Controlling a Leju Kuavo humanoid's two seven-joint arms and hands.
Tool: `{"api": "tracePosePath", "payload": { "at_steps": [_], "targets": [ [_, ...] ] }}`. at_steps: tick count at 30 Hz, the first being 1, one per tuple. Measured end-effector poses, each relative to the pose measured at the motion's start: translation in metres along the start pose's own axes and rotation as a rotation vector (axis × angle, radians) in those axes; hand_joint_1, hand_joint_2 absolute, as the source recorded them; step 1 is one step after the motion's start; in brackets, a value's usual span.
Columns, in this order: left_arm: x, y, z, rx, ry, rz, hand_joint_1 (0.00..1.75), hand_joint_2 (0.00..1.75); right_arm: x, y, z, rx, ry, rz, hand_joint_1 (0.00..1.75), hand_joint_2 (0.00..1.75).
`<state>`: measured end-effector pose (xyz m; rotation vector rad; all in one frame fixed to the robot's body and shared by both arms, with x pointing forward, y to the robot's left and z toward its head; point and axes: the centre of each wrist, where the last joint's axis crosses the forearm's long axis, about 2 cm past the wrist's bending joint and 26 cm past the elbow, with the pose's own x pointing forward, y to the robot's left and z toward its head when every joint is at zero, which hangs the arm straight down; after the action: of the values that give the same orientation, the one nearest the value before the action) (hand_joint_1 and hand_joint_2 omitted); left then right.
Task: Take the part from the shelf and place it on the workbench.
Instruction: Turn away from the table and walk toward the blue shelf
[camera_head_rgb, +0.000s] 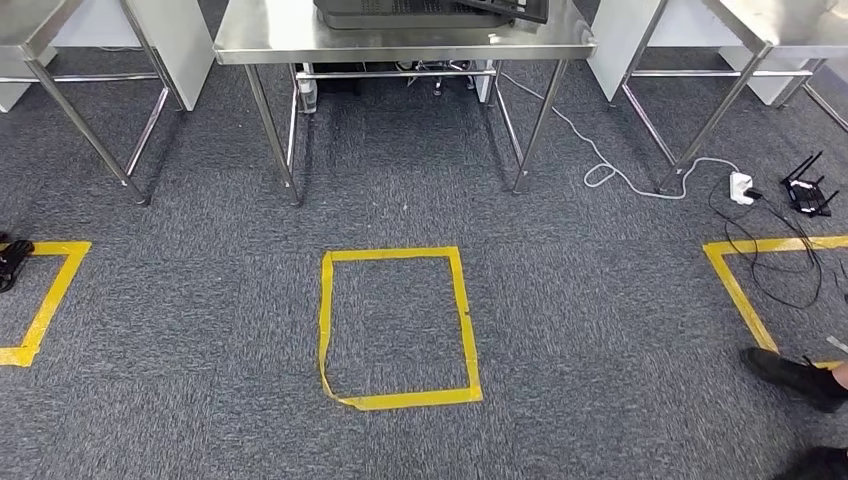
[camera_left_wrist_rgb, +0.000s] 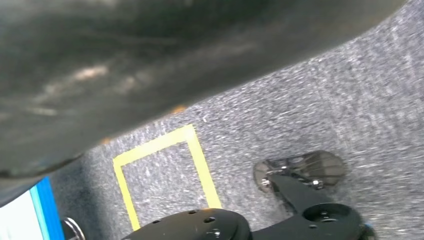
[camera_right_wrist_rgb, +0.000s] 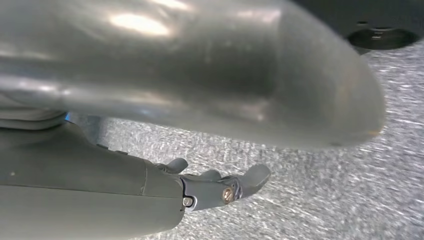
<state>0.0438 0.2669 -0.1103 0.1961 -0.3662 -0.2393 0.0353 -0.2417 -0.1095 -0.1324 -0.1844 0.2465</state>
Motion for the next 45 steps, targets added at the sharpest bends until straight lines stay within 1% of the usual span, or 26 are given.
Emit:
{"api": "tracePosePath", "payload": {
  "at_steps": [8,18,33,38,45],
  "targets": [
    [0.0008,-0.0008,0.0000,0.000,-0.004,-0.001,0.00,0.00,0.0035,-0.0027,-0.0008,-0.006,-0.009,0.002,0.00,0.00],
    [-0.0020,-0.0006,0.0007,0.004,-0.005,-0.016,0.00,0.00,-0.0009,-0.0013,-0.0002,-0.004,-0.006,0.003,0.00,0.00],
    [-0.0018,0.0001,0.0005,0.012,-0.005,-0.018,0.00,0.00,-0.0011,-0.0006,-0.0001,-0.003,-0.005,0.001,0.00,0.00],
    [-0.0009,-0.0002,0.0004,0.012,-0.006,-0.017,0.00,0.00,0.0025,-0.0019,-0.0005,-0.006,-0.011,0.001,0.00,0.00],
    [-0.0018,-0.0003,0.0006,0.013,-0.001,-0.017,0.00,0.00,0.0001,-0.0014,-0.0003,-0.004,-0.007,0.006,0.00,0.00]
  ]
}}
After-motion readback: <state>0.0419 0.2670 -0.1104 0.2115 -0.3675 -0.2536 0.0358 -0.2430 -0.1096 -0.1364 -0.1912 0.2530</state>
